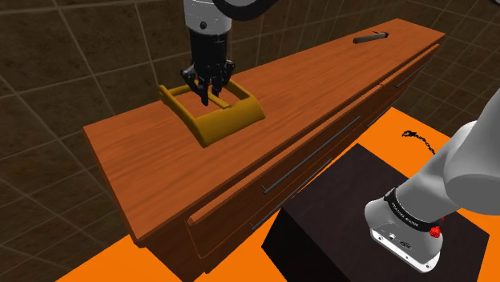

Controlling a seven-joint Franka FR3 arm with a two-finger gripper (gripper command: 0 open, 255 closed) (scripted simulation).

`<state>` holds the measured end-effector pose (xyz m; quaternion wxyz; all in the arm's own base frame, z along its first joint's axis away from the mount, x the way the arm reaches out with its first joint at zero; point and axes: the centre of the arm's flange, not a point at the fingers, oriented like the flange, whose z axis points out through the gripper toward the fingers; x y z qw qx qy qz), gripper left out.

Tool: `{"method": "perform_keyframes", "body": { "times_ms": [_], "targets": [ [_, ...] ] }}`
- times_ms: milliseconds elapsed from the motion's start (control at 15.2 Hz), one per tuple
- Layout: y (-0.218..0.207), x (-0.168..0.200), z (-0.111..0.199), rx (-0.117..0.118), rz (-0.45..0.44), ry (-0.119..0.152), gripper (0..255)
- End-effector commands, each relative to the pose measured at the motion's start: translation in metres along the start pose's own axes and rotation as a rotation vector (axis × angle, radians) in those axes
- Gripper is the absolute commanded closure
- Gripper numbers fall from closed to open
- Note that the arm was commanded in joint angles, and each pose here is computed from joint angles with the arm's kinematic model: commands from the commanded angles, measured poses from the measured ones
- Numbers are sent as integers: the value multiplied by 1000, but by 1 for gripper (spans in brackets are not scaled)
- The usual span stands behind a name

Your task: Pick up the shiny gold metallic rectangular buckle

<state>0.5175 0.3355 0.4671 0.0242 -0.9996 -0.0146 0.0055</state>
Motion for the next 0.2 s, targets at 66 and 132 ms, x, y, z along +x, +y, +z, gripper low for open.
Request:
{"method": "perform_keyframes", "body": {
  "times_ms": [66,132],
  "targets": [
    [1,0,-12,0,0,0,255],
    [1,0,-12,0,0,0,255]
  ]
}}
